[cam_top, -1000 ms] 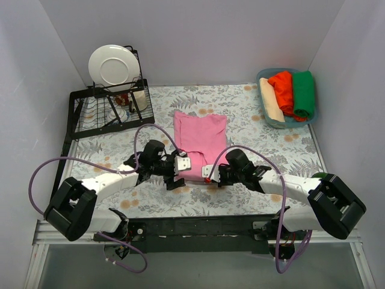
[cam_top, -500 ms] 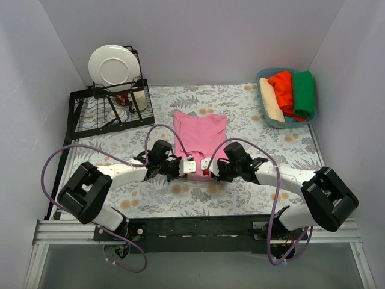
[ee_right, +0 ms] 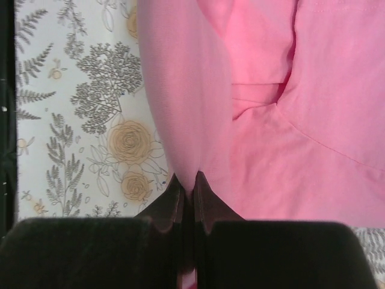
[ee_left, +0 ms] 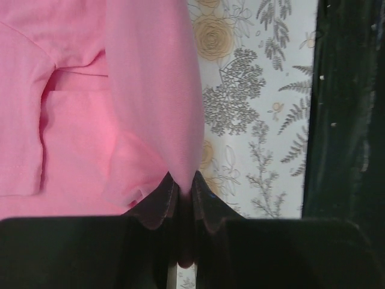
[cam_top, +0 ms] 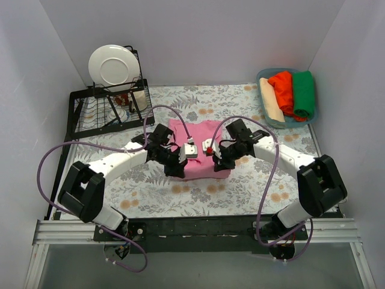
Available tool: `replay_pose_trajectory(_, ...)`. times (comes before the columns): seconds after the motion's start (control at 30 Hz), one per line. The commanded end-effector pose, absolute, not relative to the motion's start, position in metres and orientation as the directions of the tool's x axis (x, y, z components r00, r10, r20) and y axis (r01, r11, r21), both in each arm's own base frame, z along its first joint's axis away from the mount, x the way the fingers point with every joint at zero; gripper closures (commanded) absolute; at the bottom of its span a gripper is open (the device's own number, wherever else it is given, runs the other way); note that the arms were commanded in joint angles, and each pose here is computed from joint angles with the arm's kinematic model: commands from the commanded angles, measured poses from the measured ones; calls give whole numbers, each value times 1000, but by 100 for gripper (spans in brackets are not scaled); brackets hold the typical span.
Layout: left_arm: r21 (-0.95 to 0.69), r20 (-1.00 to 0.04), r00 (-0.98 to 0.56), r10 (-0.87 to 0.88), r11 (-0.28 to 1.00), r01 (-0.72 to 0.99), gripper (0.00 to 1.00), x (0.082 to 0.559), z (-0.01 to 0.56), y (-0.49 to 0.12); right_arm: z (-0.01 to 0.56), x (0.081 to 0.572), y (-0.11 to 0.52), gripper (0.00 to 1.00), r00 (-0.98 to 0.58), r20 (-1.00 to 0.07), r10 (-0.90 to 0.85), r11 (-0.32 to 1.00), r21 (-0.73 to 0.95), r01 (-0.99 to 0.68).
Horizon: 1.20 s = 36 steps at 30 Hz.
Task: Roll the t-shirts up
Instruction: Roll the T-shirt to the center of the board.
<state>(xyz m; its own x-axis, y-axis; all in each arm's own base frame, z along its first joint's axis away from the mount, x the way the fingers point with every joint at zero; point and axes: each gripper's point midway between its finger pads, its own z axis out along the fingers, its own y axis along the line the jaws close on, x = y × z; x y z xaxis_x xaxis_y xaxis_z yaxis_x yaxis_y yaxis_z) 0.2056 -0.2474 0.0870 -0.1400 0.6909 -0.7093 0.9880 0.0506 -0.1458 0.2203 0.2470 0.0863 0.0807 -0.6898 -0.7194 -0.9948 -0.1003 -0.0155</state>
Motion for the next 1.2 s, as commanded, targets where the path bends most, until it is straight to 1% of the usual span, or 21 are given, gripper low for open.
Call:
replay_pose_trajectory(0.0, -419, -606, -398, 688, 149, 896, 100, 184, 93, -234, 95, 199, 245, 94, -12, -734, -680, -164, 167, -972)
replay_pose_trajectory(0.07, -493, -571, -472, 672, 179, 851, 100, 189, 88, -232, 92, 195, 249, 94, -19, -747, -664, -197, 199, -960)
replay_pose_trajectory(0.17, -543, -549, -519, 655, 192, 817, 100, 195, 81, -230, 86, 189, 246, 94, -28, -732, -681, -234, 253, -939)
replay_pose_trajectory(0.27, -578, -531, -555, 641, 204, 790, 100, 204, 76, -230, 81, 192, 243, 94, -51, -726, -686, -231, 283, -931)
replay_pose_trajectory(0.37, -630, -497, -613, 615, 231, 742, 100, 214, 71, -230, 74, 201, 243, 94, -44, -728, -684, -236, 278, -931)
replay_pose_trajectory(0.43, -640, -486, -632, 604, 246, 728, 100, 221, 68, -230, 68, 208, 245, 94, -52, -727, -685, -235, 288, -928)
replay_pose_trajectory(0.53, -651, -469, -657, 590, 273, 709, 100, 235, 62, -226, 59, 216, 245, 94, -103, -721, -686, -213, 334, -918)
replay_pose_trajectory(0.7, -668, -437, -681, 588, 294, 683, 100, 249, 53, -222, 54, 234, 250, 94, -102, -722, -684, -220, 337, -915)
replay_pose_trajectory(0.83, -645, -430, -684, 589, 330, 689, 100, 261, 46, -218, 41, 241, 252, 93, -121, -710, -694, -224, 372, -901)
replay_pose_trajectory(0.9, -628, -429, -687, 586, 353, 694, 86, 266, 44, -215, 42, 244, 254, 92, -138, -701, -699, -228, 402, -886)
replay_pose_trajectory(0.93, -617, -434, -687, 583, 363, 698, 76, 268, 44, -214, 34, 242, 254, 92, -165, -686, -709, -226, 442, -868)
replay_pose_trajectory(0.97, -593, -458, -679, 574, 371, 715, 70, 274, 45, -214, 33, 244, 254, 91, -162, -686, -709, -237, 449, -861)
replay_pose_trajectory(1.03, -529, -524, -636, 566, 370, 764, 63, 279, 61, -212, 30, 244, 256, 91, -184, -671, -719, -241, 488, -839)
replay_pose_trajectory(1.07, -483, -569, -604, 558, 368, 795, 62, 288, 71, -214, 29, 246, 257, 91, -184, -670, -720, -242, 490, -837)
replay_pose_trajectory(1.1, -448, -594, -578, 559, 367, 815, 57, 291, 78, -214, 27, 248, 257, 91, -186, -667, -721, -240, 492, -837)
replay_pose_trajectory(1.17, -313, -684, -470, 557, 358, 880, 52, 304, 110, -215, 24, 254, 259, 91, -192, -664, -723, -233, 496, -836)
